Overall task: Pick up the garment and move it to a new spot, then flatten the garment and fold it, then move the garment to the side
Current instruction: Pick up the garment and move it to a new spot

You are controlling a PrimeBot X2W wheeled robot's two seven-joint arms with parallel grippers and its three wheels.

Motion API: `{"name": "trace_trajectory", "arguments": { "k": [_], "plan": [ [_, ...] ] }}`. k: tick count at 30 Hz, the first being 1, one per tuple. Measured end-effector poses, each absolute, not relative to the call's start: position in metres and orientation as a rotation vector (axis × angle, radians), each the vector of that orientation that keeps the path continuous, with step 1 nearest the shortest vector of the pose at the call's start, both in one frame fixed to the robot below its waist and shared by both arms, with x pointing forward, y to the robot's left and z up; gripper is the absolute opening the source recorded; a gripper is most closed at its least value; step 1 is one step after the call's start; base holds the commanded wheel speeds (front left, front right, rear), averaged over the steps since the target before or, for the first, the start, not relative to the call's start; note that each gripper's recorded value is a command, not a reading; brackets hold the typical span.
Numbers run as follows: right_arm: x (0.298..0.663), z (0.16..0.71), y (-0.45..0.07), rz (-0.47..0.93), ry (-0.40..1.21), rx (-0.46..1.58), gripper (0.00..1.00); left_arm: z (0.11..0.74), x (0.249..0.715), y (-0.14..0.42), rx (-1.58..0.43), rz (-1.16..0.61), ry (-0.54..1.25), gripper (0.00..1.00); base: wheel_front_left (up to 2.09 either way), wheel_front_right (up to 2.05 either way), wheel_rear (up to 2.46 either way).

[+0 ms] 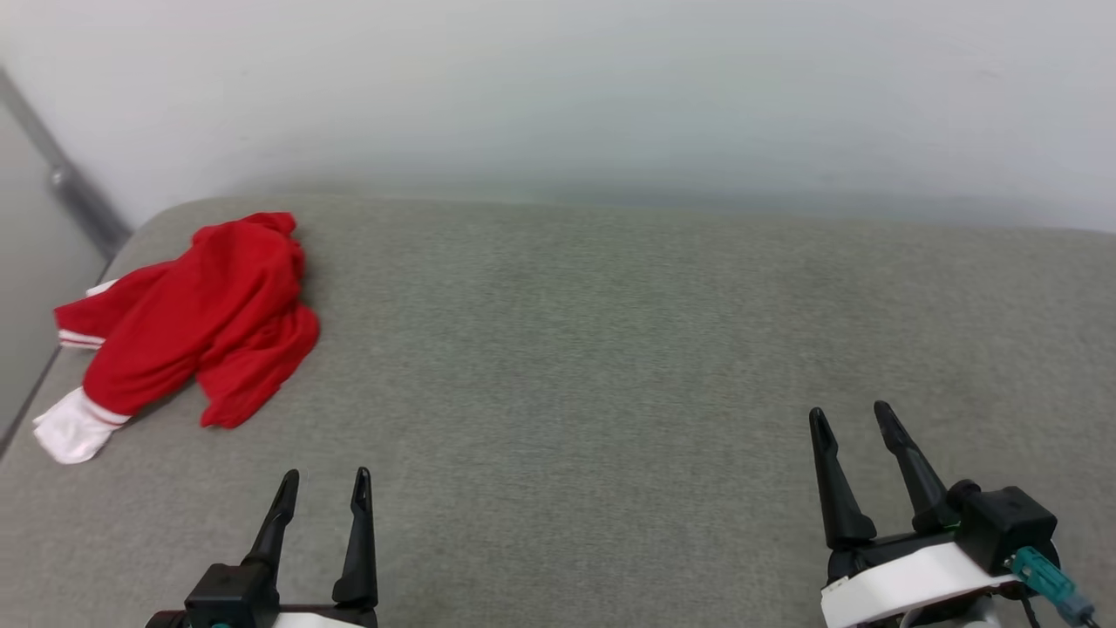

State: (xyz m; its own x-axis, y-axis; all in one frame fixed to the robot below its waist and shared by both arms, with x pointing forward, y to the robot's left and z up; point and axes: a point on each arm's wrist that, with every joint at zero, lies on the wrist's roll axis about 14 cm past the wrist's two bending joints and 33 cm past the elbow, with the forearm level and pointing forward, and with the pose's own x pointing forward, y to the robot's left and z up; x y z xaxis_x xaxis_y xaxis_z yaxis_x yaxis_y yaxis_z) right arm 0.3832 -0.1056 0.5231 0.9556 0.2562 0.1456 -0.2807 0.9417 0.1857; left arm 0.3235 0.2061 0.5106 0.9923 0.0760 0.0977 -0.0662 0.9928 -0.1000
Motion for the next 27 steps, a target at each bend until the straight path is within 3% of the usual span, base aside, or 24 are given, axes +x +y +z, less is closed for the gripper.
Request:
{"name": "trace_trajectory", "arguments": {
  "k": [15,27],
  "plan": [
    [0.384,0.528,-0.015,0.537,-0.101,0.255,1.0,0.512,0.265,0.268,-0.094,0.304,-0.123,1.0,0.0,0.0,0.0],
    [0.377,0.53,0.028,0.669,-0.086,0.27,1.0,0.507,0.235,0.287,-0.081,0.393,-0.108,1.0,0.0,0.0,0.0]
  ]
}}
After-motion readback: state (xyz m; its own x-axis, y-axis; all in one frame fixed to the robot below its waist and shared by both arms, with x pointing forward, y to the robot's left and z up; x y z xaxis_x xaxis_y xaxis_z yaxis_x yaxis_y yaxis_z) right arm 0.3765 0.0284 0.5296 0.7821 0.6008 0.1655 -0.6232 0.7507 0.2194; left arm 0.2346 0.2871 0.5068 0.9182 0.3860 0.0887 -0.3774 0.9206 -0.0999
